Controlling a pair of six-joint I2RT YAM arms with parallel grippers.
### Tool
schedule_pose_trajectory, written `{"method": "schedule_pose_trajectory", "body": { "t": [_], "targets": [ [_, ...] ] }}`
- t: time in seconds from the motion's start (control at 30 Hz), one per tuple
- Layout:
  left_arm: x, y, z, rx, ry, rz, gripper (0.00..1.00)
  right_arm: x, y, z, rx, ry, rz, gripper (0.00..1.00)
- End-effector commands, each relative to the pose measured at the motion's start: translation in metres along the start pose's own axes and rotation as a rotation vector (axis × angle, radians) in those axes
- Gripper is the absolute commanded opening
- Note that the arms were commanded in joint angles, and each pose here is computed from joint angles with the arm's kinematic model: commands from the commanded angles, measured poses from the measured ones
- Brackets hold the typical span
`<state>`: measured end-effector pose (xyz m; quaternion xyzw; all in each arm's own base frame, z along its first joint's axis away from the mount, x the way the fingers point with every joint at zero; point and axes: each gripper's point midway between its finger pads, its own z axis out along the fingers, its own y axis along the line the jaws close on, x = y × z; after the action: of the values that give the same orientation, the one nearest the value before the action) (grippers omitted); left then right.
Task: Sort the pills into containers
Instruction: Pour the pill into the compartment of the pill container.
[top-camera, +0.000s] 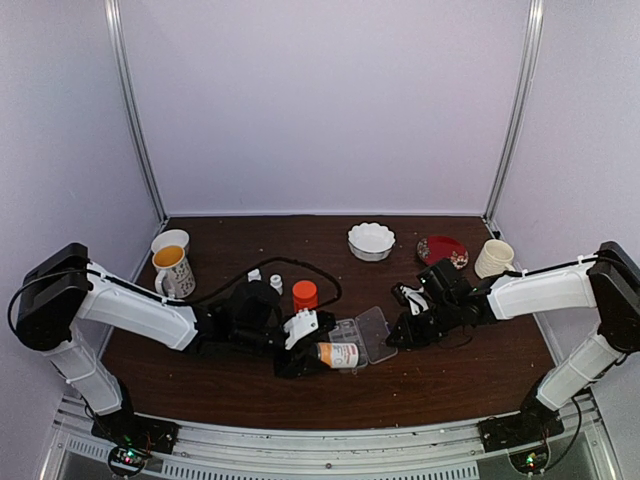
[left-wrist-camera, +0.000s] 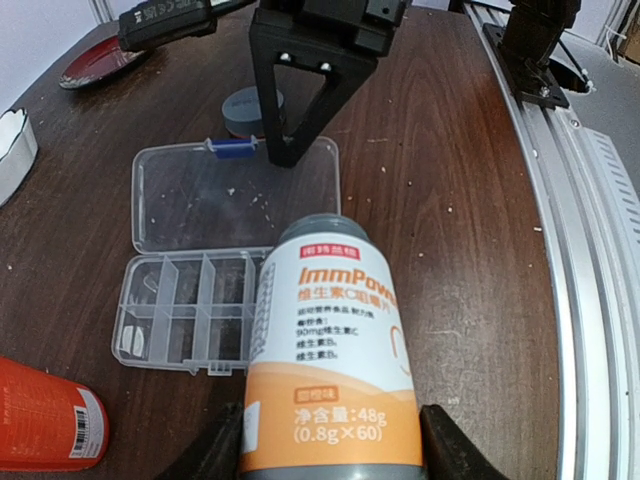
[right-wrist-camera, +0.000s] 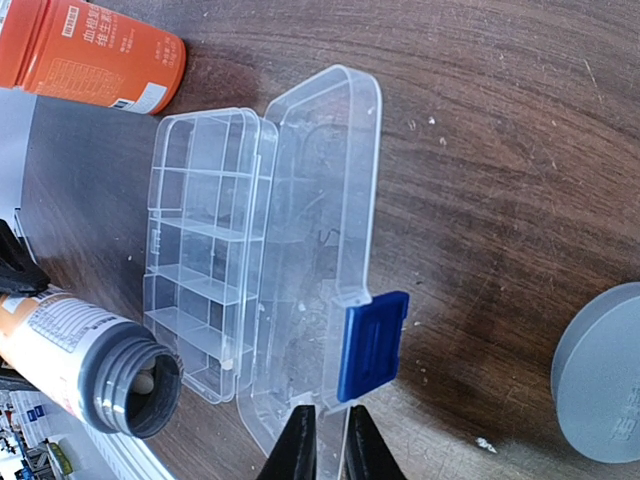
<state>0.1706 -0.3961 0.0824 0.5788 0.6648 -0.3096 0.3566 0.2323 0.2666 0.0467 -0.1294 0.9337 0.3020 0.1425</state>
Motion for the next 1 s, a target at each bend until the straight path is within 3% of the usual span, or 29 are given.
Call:
{"method": "schedule_pose_trajectory", "body": {
  "t": [0.0,0.17,0.27,0.4,0.53,0.67,0.83,0.97],
  "targets": [
    [-0.032,0.001,-0.005,-0.010,-0.090,0.024,0.00,-0.006,0.004,0.000,0.008,-0.011,-0.025,0.10],
    [-0.025,0.002,-0.002,-0.010,-0.051,0.017,0.00,-0.006,0.003,0.000,0.011,-0.010,-0.028,0.10],
    [-0.034,0.002,-0.009,-0.024,-0.096,0.031,0.00,-0.007,0.004,0.000,0.010,-0.013,-0.028,0.10],
    [-0.021,0.003,-0.004,-0.023,-0.045,0.033,0.00,-0.007,0.004,0.000,0.008,-0.010,-0.029,0.10],
    [-0.034,0.002,-0.017,-0.042,-0.118,0.043,0.00,-0.006,0.003,0.000,0.011,-0.008,-0.029,0.10],
    [-0.012,0.000,-0.001,-0.016,-0.060,0.017,0.00,-0.006,0.004,-0.001,0.011,-0.008,-0.030,0.10],
    [-0.027,-0.001,-0.007,-0.013,-0.108,0.008,0.00,-0.007,0.004,-0.001,0.016,-0.007,-0.031,0.10],
    [-0.017,0.000,-0.002,-0.018,-0.056,0.001,0.00,-0.007,0.003,-0.002,0.021,-0.006,-0.032,0.10]
  ]
}}
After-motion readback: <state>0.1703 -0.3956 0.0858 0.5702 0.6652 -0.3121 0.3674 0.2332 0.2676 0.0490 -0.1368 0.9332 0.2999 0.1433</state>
